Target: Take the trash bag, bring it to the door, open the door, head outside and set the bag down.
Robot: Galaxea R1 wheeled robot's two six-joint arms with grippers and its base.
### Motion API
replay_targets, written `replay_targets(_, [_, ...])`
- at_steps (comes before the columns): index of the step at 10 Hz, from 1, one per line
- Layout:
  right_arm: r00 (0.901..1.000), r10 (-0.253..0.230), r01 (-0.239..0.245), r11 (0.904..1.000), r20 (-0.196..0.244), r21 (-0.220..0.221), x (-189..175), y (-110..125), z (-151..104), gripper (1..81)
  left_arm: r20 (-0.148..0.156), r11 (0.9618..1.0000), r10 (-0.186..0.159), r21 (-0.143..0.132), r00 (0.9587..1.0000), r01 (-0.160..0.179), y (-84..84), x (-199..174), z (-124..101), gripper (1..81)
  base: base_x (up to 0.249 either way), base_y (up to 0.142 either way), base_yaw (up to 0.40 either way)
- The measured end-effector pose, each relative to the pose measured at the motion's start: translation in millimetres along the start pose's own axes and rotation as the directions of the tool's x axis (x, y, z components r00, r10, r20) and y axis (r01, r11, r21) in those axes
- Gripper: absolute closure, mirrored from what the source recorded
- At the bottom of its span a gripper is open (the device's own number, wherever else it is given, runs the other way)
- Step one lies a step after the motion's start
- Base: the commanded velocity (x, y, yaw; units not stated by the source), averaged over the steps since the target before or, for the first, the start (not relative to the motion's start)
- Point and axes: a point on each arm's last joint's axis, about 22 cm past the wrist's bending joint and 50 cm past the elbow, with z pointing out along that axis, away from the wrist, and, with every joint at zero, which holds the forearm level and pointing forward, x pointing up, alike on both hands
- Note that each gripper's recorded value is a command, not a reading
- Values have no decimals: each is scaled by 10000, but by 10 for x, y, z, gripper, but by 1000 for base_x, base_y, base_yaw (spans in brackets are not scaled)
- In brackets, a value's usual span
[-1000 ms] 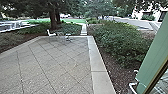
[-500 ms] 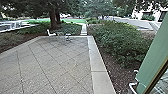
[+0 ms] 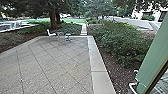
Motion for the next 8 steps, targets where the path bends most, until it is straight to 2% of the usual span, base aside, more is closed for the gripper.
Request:
replay_targets(1, [10000,3,-3,10000,2,0,-2,0,0,10,-205,9998,-199,-81,9996,197,34,279,-168,811,0,0,0])
replay_targets(2, [10000,1,-1,10000,2,0,-2,0,0,10,-603,9993,-332,-165,9976,322,91,627,-323,811,0,0,0])
replay_targets(3, [10000,1,-1,10000,2,0,-2,0,0,10,-721,9985,-412,-384,9965,385,211,856,-403,811,0,0,0])
replay_targets(4, [10000,5,-5,10000,5,-1,-2,1,0,10,-595,9975,-446,-577,9972,411,305,965,-427,811,0,0,0])
replay_targets(5, [10000,18,-18,10000,29,-3,-13,3,1,10,-442,9973,-498,-554,9978,473,276,1030,-439,811,0,0,0])
replay_targets(7, [9991,244,-242,9997,351,-82,-187,49,7,10,-290,9978,-659,-105,9974,656,62,1227,-421,811,0,0,0])
replay_targets(8, [9972,402,-393,9991,635,-153,-320,80,10,10,-194,9971,-759,37,9969,760,24,1315,-336,811,0,0,0])
